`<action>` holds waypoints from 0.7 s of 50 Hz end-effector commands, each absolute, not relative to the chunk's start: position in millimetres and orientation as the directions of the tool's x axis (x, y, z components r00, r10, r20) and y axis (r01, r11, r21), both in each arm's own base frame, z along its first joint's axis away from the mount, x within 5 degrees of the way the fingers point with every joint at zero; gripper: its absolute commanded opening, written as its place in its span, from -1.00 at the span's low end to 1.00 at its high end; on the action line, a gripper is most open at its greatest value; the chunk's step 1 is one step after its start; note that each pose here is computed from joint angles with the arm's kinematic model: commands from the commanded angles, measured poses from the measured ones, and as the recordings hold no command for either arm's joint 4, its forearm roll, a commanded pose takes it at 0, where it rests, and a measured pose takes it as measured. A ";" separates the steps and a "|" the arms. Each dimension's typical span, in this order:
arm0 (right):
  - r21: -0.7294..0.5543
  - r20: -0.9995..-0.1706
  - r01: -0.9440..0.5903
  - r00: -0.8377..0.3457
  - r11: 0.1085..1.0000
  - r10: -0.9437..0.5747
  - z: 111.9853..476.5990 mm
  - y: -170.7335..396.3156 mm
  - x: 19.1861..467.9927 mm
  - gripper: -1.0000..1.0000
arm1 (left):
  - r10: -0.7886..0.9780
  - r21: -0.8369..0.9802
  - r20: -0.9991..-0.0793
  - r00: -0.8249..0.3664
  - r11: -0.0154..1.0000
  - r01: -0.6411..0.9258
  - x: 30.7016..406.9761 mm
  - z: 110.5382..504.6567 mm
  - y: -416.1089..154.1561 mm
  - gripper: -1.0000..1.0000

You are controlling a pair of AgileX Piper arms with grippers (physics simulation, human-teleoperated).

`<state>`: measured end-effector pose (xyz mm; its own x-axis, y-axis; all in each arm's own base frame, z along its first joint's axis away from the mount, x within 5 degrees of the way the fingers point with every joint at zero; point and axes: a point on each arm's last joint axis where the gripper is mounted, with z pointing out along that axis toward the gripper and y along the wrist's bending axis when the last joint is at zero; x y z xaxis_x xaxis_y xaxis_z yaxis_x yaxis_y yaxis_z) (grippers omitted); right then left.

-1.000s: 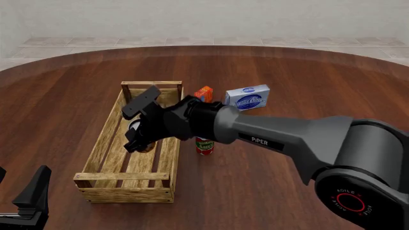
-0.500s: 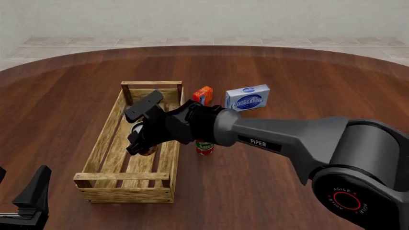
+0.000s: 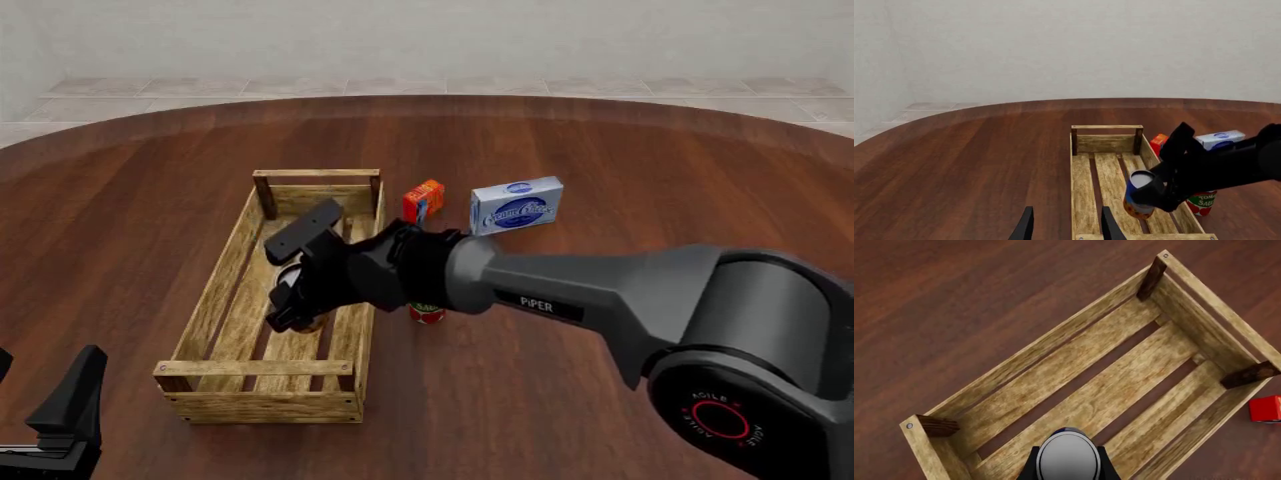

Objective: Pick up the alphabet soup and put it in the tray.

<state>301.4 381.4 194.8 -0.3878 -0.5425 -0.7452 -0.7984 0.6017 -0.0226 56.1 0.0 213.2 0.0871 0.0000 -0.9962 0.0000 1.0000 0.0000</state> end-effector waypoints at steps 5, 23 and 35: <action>-0.010 -0.755 -0.790 -0.396 0.613 -0.522 195.6 381.9 302.2 -1.00 | 0.000 0.000 -0.996 0.087 1.000 0.000 56.1 213.2 0.0 1.00; -0.009 -0.753 -0.787 -0.400 0.616 -0.522 189.7 381.4 303.2 -1.00 | 0.000 0.000 -0.996 0.087 1.000 0.000 56.1 213.2 0.0 1.00; -0.008 -0.751 -0.785 -0.404 0.619 -0.523 186.1 381.3 305.1 -1.00 | 0.000 0.000 -0.996 0.087 1.000 0.000 56.1 213.2 0.0 1.00</action>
